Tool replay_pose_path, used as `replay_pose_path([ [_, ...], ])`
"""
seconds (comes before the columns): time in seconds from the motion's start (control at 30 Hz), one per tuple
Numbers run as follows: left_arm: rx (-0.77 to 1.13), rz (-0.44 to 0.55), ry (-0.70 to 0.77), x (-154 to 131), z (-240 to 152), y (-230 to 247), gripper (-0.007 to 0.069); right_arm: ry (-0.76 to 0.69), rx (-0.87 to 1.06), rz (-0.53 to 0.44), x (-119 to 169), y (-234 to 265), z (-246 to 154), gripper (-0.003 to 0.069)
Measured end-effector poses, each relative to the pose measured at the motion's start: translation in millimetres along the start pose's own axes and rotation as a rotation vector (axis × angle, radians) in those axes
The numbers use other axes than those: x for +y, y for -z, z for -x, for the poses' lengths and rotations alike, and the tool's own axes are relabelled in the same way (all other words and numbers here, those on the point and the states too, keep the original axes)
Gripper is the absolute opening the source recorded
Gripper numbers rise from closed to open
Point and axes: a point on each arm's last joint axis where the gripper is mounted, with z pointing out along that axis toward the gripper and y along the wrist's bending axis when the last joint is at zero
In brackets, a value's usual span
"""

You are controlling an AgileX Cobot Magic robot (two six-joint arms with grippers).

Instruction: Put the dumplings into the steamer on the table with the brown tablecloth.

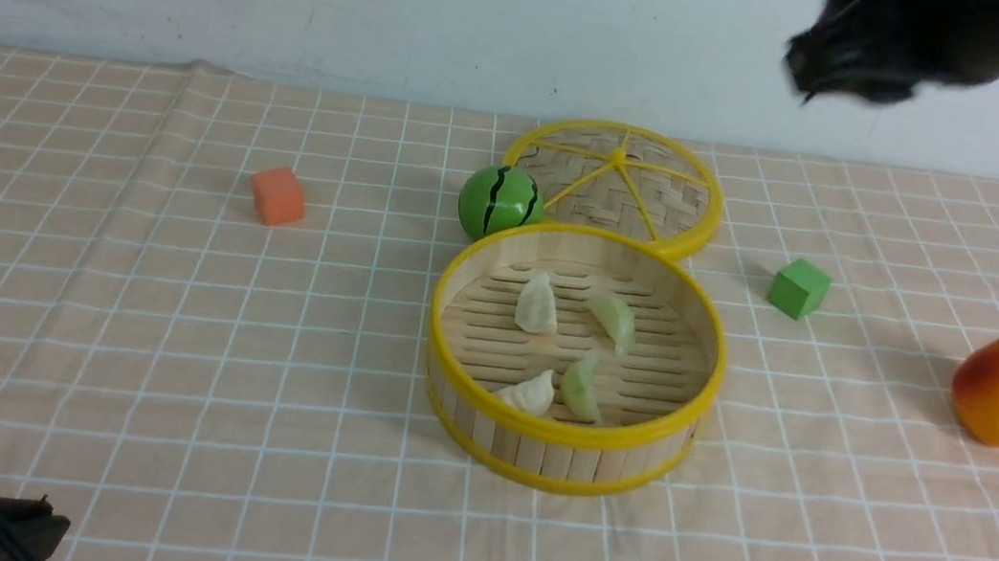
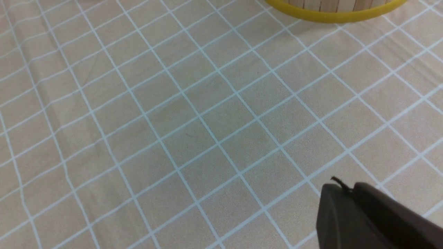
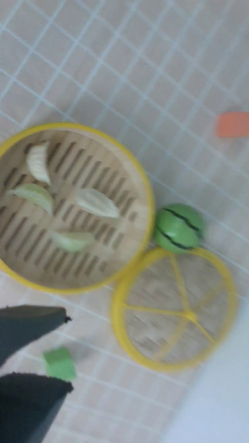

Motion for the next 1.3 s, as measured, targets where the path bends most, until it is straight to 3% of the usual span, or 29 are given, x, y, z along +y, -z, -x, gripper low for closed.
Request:
replay_pose_path([
  [0.1, 0.000, 0.000, 0.000, 0.0, 0.0, 0.0, 0.0039, 0.010, -0.204, -0.024, 2.1, 72.8, -7.5, 0.0008],
  [0.13, 0.000, 0.000, 0.000, 0.0, 0.0, 0.0, 0.0039, 0.010, -0.269, -0.032, 3.1, 90.0, -12.8, -0.0011],
  [0.27, 0.000, 0.000, 0.000, 0.0, 0.0, 0.0, 0.0041, 0.006, -0.344, -0.042, 8.2, 109.3, -57.1, -0.0019],
  [0.43, 0.000, 0.000, 0.000, 0.0, 0.0, 0.0, 0.0050, 0.028, -0.517, -0.088, 17.9, 96.6, -170.7, -0.0017],
  [0.47, 0.000, 0.000, 0.000, 0.0, 0.0, 0.0, 0.0050, 0.067, -0.513, 0.060, 18.4, 91.6, -176.6, -0.0017],
  [0.5, 0.000, 0.000, 0.000, 0.0, 0.0, 0.0, 0.0052, 0.058, -0.553, -0.103, 21.3, 83.2, -207.7, -0.0017],
  [0.7, 0.001, 0.000, 0.000, 0.0, -0.1, 0.0, 0.0057, 0.187, -0.757, -0.098, 38.6, 56.9, -314.4, -0.0013],
  [0.83, 0.003, -0.001, 0.002, -0.1, -0.2, 0.0, 0.0057, 0.302, -0.820, -0.092, 44.5, 64.1, -315.4, -0.0010],
  [1.0, 0.007, 0.000, 0.003, 0.0, -0.7, 0.0, 0.0057, 0.306, -0.840, -0.094, 44.6, 66.5, -313.3, -0.0008],
  [1.2, 0.007, 0.000, 0.003, 0.0, -0.7, 0.0, 0.0065, 0.166, -0.834, -0.134, 37.3, 68.1, -320.4, -0.0001],
  [1.3, 0.014, 0.001, 0.003, 0.1, -1.3, 0.0, 0.0071, 0.034, -0.787, -0.259, 26.4, 76.6, -333.1, 0.0000],
])
